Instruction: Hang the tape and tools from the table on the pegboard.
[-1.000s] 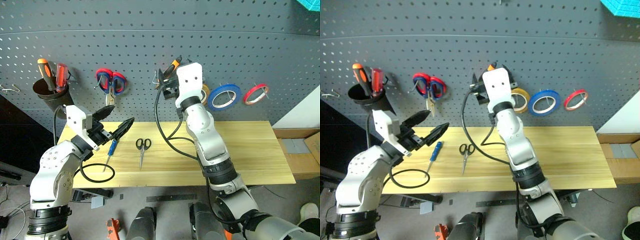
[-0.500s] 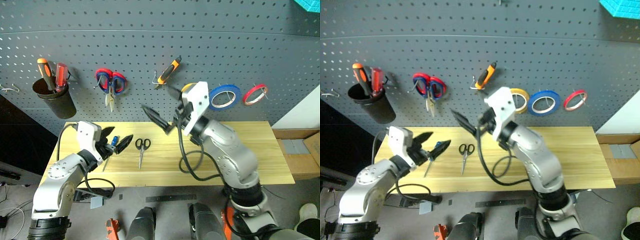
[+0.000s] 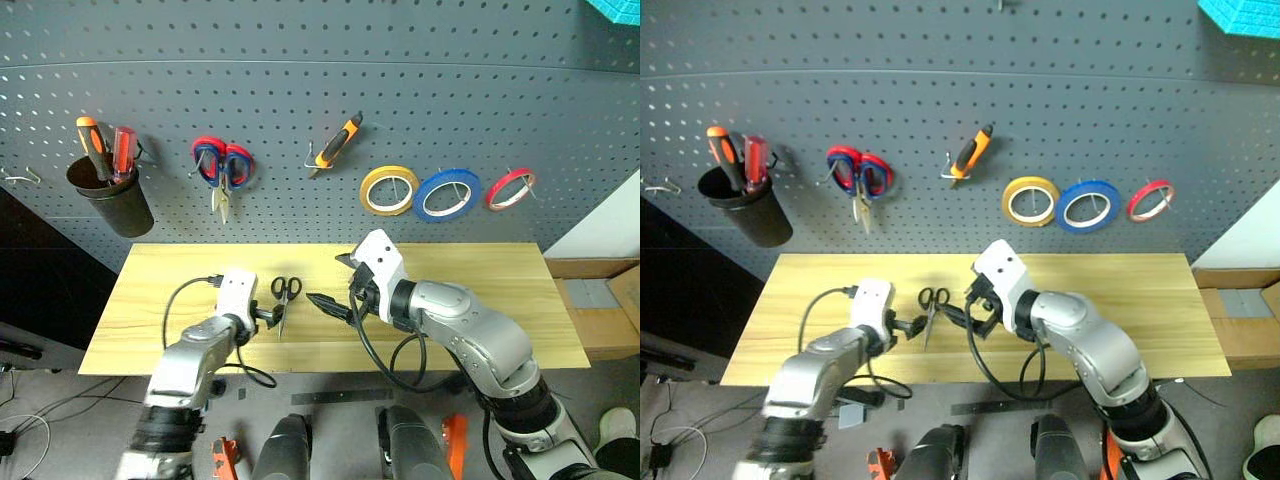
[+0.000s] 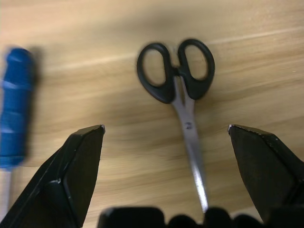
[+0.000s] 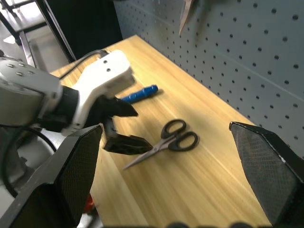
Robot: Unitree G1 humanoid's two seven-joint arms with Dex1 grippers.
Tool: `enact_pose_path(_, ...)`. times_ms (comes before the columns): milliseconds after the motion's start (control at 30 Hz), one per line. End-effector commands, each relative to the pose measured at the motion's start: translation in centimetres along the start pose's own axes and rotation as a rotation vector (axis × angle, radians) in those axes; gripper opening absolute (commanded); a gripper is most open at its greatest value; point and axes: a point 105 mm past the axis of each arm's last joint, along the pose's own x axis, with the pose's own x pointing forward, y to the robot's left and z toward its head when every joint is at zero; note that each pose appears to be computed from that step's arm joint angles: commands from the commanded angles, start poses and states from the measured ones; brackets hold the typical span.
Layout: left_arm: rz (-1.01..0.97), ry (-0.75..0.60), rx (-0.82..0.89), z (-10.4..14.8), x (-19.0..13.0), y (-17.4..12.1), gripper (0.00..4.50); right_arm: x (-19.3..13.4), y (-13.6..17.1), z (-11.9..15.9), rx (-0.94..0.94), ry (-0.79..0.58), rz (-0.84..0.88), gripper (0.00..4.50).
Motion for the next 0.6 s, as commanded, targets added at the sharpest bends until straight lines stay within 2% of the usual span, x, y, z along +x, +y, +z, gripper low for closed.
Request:
enact_pose_path(33,0.049,0.012,-0.009,0.3,1.0,-0.2,4.5,-0.5,1.0,0.9,-0.036,-0.031,0.042,4.45)
enact_pose_path(200,0.087,0.025,-0.055,0.4,2.4,-0.5,4.5,-0.7,1.2,0.7,-0.043,-0.019,0.049,4.45)
enact_pose_path(400,0.061,0.046,-0.077,0.0,3.3,-2.2,4.5,-0.9,1.0,0.5,-0.057,-0.001,0.048,4.45)
enact_pose_path(500,0.084,0.047,-0.099,-0.2,3.4,-1.8,3.92,-0.9,0.8,0.4,-0.065,0.012,0.052,4.5)
enact_pose_path(600,0.108,0.052,-0.12,-0.4,3.5,-1.3,2.86,-1.0,0.5,0.2,-0.077,0.029,0.05,4.5)
